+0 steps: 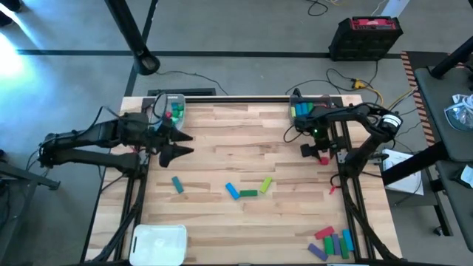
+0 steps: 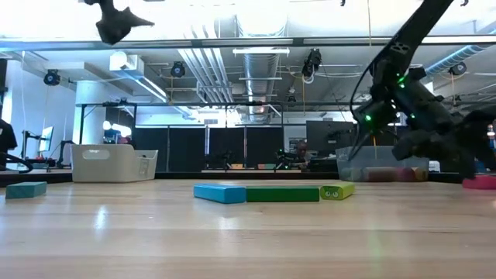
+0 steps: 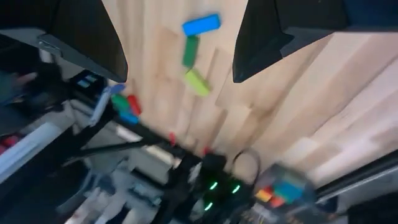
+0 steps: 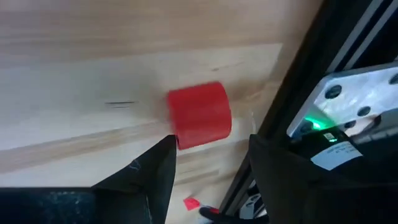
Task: Sort blocks
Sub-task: Put the red half cylindrical block into the gray bin
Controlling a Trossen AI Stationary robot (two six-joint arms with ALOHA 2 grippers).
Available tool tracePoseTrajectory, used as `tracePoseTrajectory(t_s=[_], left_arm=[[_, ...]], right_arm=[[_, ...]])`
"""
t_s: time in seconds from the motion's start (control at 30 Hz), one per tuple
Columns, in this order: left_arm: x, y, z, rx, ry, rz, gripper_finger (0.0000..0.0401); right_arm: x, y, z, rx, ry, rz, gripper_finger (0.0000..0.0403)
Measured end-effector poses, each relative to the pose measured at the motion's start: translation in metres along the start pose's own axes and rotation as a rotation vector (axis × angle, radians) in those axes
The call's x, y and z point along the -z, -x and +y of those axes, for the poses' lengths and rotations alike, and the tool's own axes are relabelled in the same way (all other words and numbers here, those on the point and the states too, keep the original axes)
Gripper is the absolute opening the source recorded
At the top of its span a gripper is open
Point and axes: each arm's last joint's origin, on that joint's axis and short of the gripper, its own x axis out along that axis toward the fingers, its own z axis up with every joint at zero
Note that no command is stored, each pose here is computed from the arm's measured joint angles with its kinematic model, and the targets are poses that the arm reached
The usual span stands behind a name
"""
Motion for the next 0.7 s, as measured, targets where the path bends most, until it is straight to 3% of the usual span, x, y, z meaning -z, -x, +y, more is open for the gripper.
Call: tracePoseTrajectory(t_s=[0.23, 0.53, 0.6, 0.7], left_arm=[[-0.004, 0.008, -0.015, 0.076, -0.029, -0.082, 0.0276], [-0.008, 0.008, -0.018, 0.079, -0.028, -0.118, 0.0276], [-0.014, 0.008, -0.022, 0.147, -0.031, -0.17, 0.0276], [-0.029, 0.012, -0.037, 0.377, -0.08, -0.296, 0.0276]], right_arm=[[-0.004, -0.019, -0.005, -0.064, 0.014, 0.034, 0.0189], [-0.006, -0.022, -0.002, -0.117, 0.119, 0.021, 0.0189], [-0.006, -0.021, -0.001, -0.12, 0.123, 0.018, 0.0189], [-0.007, -0.021, -0.001, -0.123, 0.132, 0.014, 0.0185]])
